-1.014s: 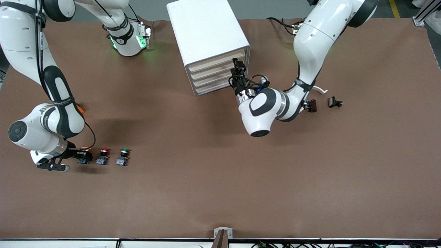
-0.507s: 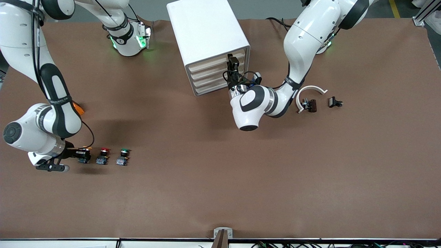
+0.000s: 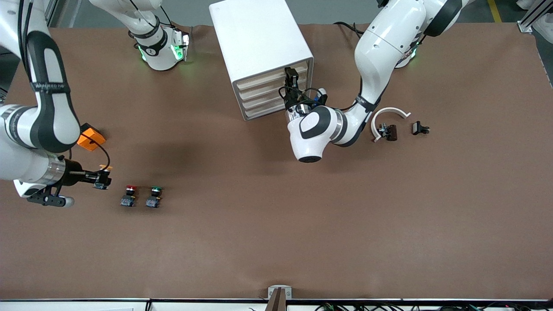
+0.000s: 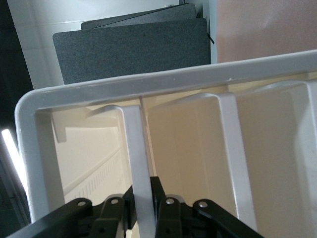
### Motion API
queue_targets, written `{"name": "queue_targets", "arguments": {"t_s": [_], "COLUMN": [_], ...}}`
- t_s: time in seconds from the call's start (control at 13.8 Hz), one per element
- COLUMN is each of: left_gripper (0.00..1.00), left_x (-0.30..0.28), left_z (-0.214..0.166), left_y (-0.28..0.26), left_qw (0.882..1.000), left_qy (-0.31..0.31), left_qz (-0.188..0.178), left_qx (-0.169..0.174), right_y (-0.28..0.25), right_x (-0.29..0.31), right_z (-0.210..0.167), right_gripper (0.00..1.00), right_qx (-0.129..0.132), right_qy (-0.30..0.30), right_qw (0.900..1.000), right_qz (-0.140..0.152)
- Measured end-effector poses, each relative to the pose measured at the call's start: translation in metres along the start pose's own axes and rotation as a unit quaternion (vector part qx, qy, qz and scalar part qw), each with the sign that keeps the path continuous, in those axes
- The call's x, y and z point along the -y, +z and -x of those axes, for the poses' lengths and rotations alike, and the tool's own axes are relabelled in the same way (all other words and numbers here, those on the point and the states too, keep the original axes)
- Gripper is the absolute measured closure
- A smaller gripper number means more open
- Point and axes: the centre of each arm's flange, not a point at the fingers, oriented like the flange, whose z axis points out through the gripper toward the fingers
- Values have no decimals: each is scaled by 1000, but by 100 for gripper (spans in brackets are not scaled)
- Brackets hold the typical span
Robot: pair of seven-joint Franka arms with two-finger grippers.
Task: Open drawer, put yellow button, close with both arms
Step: 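Pull the drawer open with the left gripper while the right gripper lifts the button, then carry the yellow button over the open drawer and lower it with the right gripper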
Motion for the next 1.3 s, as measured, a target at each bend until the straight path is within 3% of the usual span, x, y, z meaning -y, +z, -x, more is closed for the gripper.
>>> {"name": "queue_targets", "arguments": {"t_s": [0.22,0.65,1.3], "left_gripper": [89,89,85], "left_x": [0,0,3], "left_z": [-5,-32,-83], "left_y": [-8,-49,-119], "left_qw": [1000,999,991], "left_qy": [-1,-4,-2], "left_qz": [1,7,22], "left_qx": [8,49,132], "right_y": [-31,-57,-47], "right_x": [60,195,364], "right_z": [23,84,202], "right_gripper": [59,59,59], "right_qx": [-1,-6,-15], "right_qy": [18,122,247], "right_qw": [1000,993,969], "right_qz": [0,1,6]}}
